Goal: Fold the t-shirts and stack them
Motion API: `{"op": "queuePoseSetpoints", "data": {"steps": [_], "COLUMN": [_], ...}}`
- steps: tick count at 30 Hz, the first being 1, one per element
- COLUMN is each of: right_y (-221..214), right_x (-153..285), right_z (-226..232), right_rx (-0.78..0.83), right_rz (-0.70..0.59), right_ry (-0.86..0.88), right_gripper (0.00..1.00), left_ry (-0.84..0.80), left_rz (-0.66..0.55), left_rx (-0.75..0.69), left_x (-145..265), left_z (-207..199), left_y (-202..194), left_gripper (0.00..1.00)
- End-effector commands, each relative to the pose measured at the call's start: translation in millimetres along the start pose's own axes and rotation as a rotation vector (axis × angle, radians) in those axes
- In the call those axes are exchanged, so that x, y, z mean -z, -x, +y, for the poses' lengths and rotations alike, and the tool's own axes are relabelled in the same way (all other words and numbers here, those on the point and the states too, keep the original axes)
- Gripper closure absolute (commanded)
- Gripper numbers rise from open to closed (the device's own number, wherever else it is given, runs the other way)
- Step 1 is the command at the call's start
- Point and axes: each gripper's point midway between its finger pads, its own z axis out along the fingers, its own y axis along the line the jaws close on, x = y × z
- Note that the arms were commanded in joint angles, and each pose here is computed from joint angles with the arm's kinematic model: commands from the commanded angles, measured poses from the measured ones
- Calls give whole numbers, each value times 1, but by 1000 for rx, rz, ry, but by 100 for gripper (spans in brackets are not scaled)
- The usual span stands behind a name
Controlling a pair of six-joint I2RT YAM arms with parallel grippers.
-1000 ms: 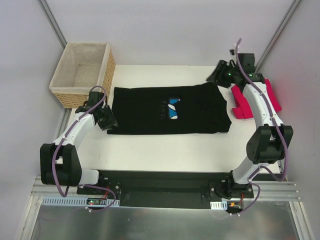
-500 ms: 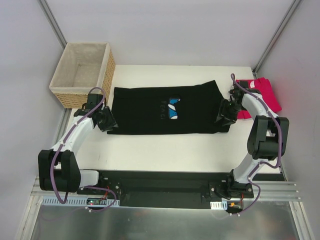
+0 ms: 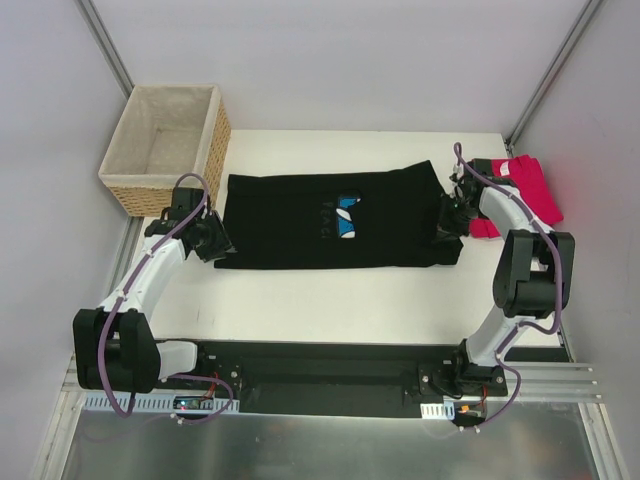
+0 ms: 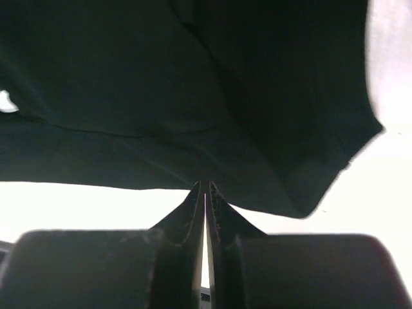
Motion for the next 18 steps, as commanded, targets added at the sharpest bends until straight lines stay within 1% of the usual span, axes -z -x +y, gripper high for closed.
{"op": "queuePoseSetpoints", "data": {"steps": [1,2,4,5,8,10,12,13,14,16,18], "right_y": [14,15,9,-3,-14,-12,-14,-10,-11,-8,-9], "right_x": [3,2,-9,-12,-19,-20,-20,-19,-21,-20,-24], "right_z": [26,25,20,15,0,-13,-19,-31,-36,-48,-52], "right_rx": [41,41,30,4,-21,-17,-28,-24,-25,-20,-16], "right_rz": [-31,-27,29,94,196,200,221,215,238,238,256], "right_ry": [97,86,38,8,-110,-203,-258,-325,-364,-435,-459], "right_gripper": [96,97,97,98,98,98,98,98,99,99,99], "left_ry": [-15,-18,-23,-21,-17,-12,-4,-2,-1,3,11], "left_rz": [7,9,9,6,-5,-15,-11,-11,-15,-19,-22], "left_rx": [-3,-1,0,-1,-7,-13,-16,-16,-18,-18,-22], "left_x": [2,3,3,3,7,9,10,10,11,14,15], "left_z": [-3,-4,-6,-6,-5,-4,-2,-1,-1,0,2], "left_y": [-4,-4,-3,-2,-1,0,-2,-2,-2,-2,-3], "left_gripper": [66,67,67,67,67,67,67,67,67,67,67]}}
